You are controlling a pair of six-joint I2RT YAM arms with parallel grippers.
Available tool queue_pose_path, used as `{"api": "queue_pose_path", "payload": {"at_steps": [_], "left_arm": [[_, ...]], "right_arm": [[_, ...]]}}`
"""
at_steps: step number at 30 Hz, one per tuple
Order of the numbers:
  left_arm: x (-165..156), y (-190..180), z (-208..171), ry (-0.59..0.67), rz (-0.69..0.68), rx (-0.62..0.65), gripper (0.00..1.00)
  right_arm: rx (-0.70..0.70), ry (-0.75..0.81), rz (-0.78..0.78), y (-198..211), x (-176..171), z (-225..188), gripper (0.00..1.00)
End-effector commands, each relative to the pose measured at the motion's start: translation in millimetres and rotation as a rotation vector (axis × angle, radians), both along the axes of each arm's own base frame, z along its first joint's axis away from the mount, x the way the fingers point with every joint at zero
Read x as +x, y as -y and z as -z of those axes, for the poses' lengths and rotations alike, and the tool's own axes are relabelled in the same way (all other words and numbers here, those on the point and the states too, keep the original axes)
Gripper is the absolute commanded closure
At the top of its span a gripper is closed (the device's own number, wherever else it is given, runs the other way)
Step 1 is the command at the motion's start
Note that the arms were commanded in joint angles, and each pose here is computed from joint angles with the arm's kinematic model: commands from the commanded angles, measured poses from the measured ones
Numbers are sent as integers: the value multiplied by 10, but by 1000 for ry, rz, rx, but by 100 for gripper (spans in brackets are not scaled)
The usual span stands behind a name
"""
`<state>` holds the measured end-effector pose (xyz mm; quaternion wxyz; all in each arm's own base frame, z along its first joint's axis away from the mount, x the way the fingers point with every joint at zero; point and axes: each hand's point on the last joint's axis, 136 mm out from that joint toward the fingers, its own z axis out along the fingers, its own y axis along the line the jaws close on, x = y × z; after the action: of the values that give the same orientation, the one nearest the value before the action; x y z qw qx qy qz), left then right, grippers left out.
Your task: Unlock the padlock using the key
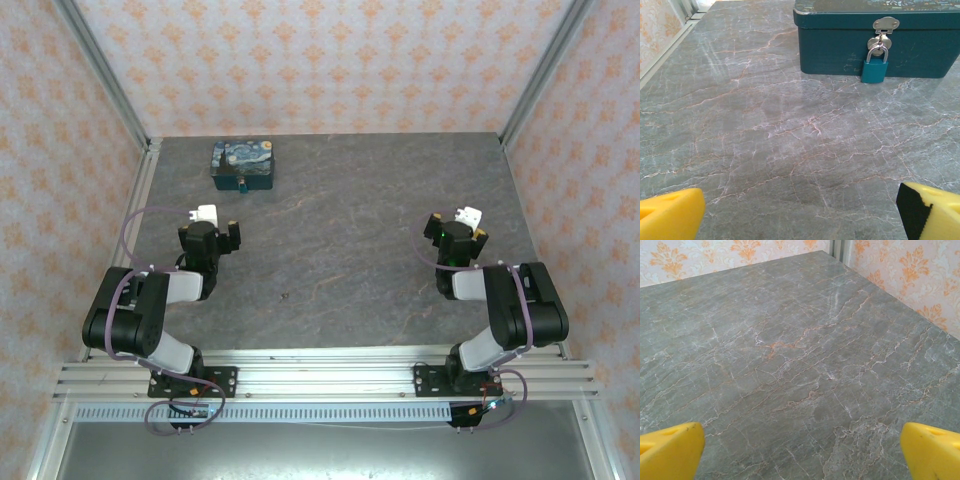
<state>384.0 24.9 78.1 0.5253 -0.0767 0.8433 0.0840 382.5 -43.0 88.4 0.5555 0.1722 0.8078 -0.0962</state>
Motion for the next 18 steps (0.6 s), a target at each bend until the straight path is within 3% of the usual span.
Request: {"api": "queue_pose_path", "payload": {"at_steps": [1, 4, 8, 11, 18], "left_arm": [[86, -31, -170, 45, -5, 7, 0], [103, -140, -285, 23, -76, 11, 0], [287, -277, -547, -142, -185, 11, 0], [574, -277, -794, -181, -192, -97, 0], [1481, -388, -1116, -215, -181, -370, 0]], "right_arm": [[-13, -6, -15, -6, 92, -281, 0], [25, -66, 15, 5, 177, -672, 0], [193, -63, -13, -185, 463, -1000, 10], [311, -113, 11, -369, 770, -985, 14], [402, -224, -76, -1298, 1530, -690, 15]]}}
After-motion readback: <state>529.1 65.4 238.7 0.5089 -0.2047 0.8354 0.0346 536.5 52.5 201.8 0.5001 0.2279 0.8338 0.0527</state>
